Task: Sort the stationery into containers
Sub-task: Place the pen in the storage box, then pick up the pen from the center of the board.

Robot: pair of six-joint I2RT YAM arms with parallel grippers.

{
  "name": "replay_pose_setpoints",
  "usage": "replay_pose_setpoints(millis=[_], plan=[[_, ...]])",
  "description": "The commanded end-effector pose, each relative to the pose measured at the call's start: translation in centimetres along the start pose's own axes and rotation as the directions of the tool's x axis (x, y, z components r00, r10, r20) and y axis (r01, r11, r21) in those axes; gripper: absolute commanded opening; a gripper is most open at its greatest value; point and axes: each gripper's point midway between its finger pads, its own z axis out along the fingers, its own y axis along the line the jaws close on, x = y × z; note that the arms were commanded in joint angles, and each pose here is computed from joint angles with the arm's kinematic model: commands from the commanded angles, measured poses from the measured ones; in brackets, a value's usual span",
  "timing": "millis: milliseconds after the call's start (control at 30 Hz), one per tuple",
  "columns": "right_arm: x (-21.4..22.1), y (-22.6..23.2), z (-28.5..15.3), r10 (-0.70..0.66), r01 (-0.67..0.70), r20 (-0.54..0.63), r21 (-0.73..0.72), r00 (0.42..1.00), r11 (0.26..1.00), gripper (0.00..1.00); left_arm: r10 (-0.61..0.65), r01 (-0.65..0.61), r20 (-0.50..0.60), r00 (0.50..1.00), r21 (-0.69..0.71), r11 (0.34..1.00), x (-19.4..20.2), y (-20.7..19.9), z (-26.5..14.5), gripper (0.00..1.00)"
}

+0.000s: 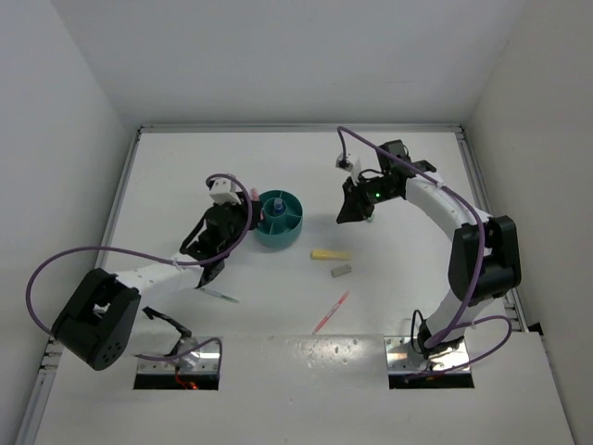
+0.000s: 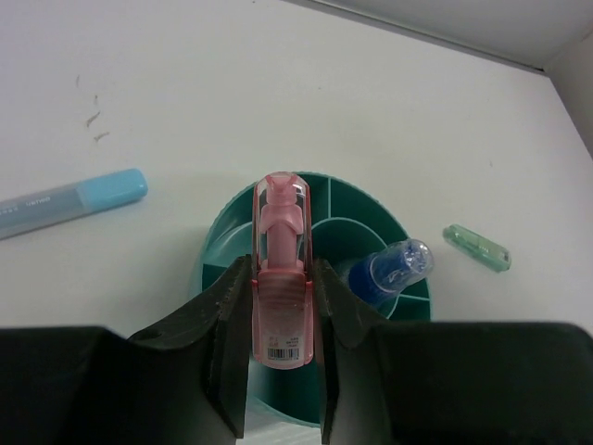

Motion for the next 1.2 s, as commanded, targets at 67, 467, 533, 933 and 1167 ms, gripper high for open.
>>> replay_pose_setpoints(millis=[67,467,533,933,1167], plan=[[-1.3,1.1,-1.1,-0.048,0.050,0.052,-0.019,0.997,0.999,0.12,-0.039,0.040,0.059,0.998,-0.015,0.999,-0.6,-0.7,0.4,0.03],[-1.2,0.9,-1.3,-0.036,0.037,0.050,-0.015,0.998,0.999,0.99,-0.035,0.037,0.041,0.999,-0.060,0.997,0.2,0.0,1.2,0.40],[-1.5,0.7,-1.7,-0.045,0.045,0.064,-0.003,0.997,0.999,1.00,-0.038,0.041,0.048,0.998,-0.056,0.998,-0.1,-0.2,1.3,0.48],[1.2,-6.1,-2.7,0.042,-0.021,-0.071,0.280,0.997,0.960,0.88,-0.032,0.038,0.145,0.989,-0.044,0.998,-6.1,-2.0,0.2,0.00],[5.0,-13.3,-3.7,0.038,0.130,-0.294,0.531,0.955,0.837,0.20,-0.086,0.088,0.026,0.996,-0.483,0.872,-9.7,5.6,-0.7,0.54]])
